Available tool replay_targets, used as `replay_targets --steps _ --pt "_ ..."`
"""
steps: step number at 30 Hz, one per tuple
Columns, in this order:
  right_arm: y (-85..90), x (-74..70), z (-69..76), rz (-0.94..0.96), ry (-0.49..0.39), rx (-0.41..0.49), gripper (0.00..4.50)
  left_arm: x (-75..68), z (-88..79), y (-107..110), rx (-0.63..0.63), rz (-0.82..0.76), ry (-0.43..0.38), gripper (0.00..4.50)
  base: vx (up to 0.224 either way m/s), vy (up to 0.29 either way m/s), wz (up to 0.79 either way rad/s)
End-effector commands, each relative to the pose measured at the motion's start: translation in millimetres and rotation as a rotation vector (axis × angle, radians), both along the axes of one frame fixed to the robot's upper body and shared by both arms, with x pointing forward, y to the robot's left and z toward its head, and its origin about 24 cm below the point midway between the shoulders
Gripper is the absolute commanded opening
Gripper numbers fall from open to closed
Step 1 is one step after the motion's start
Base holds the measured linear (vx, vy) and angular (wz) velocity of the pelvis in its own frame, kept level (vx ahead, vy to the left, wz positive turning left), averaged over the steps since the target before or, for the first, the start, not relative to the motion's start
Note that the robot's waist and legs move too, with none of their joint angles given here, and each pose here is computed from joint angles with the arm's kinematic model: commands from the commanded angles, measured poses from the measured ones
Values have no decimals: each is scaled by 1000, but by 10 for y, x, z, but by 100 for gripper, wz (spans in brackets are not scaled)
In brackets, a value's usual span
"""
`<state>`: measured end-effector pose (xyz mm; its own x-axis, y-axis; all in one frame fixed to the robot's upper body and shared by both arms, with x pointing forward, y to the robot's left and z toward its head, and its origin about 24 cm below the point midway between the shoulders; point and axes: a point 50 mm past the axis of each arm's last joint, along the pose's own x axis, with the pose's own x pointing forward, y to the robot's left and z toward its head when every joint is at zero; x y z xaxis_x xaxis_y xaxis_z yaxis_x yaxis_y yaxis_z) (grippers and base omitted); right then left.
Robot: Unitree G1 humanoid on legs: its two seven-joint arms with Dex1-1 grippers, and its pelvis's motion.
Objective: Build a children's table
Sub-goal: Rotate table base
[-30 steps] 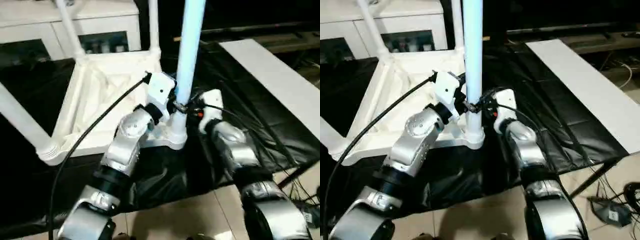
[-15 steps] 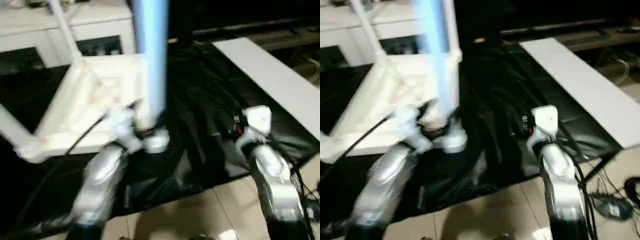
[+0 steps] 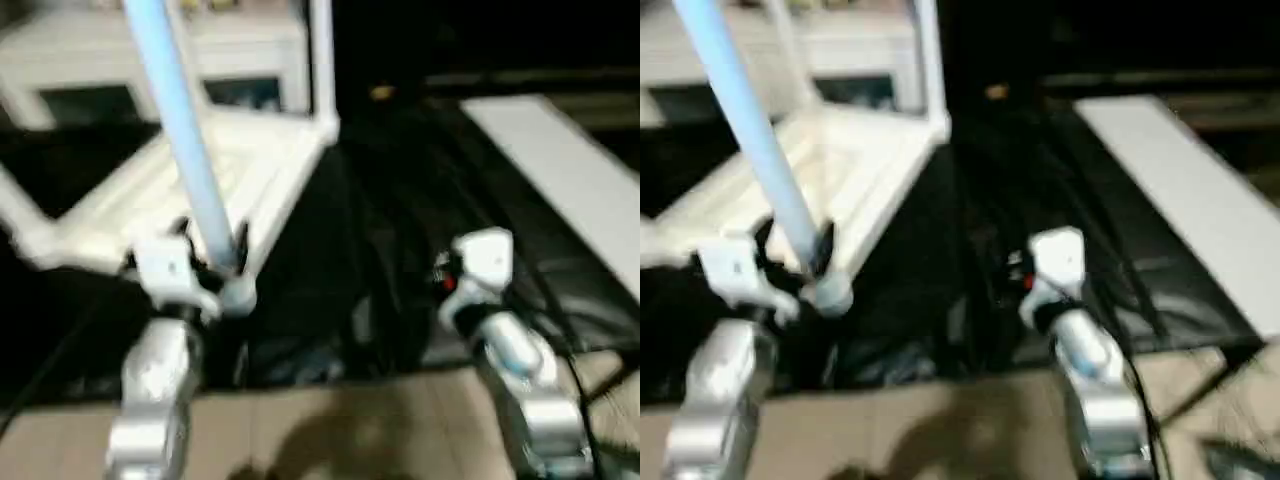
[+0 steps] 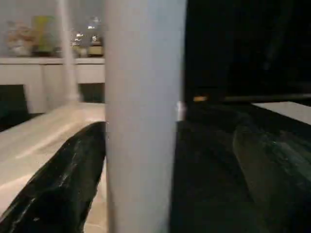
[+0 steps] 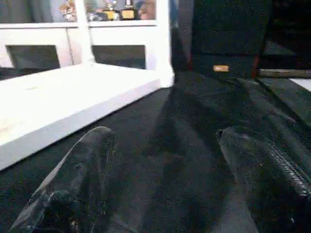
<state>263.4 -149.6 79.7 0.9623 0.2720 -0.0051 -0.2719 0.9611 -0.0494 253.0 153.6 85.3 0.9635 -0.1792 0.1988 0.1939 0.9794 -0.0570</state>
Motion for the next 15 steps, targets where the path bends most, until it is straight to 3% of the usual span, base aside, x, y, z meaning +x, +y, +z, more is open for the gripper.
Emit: replay_targets --steps 1,5,7,12,15 --pt "13 -4 11 8 2 4 381 -44 57 -104 17 -92 -40 447 -51 -193 37" --pt "8 -9 -3 4 26 29 381 -12 112 -270 16 -152 -49 447 -59 -147 39" --pt "39 -25 0 39 34 31 381 40 124 -239 -8 -87 -41 447 -57 -84 24" --pt "58 -61 -27 93 52 10 381 60 95 -17 -16 71 -38 447 -22 -15 6" --pt "69 -84 -46 100 65 28 381 -9 58 228 -3 219 -55 447 -40 10 -3"
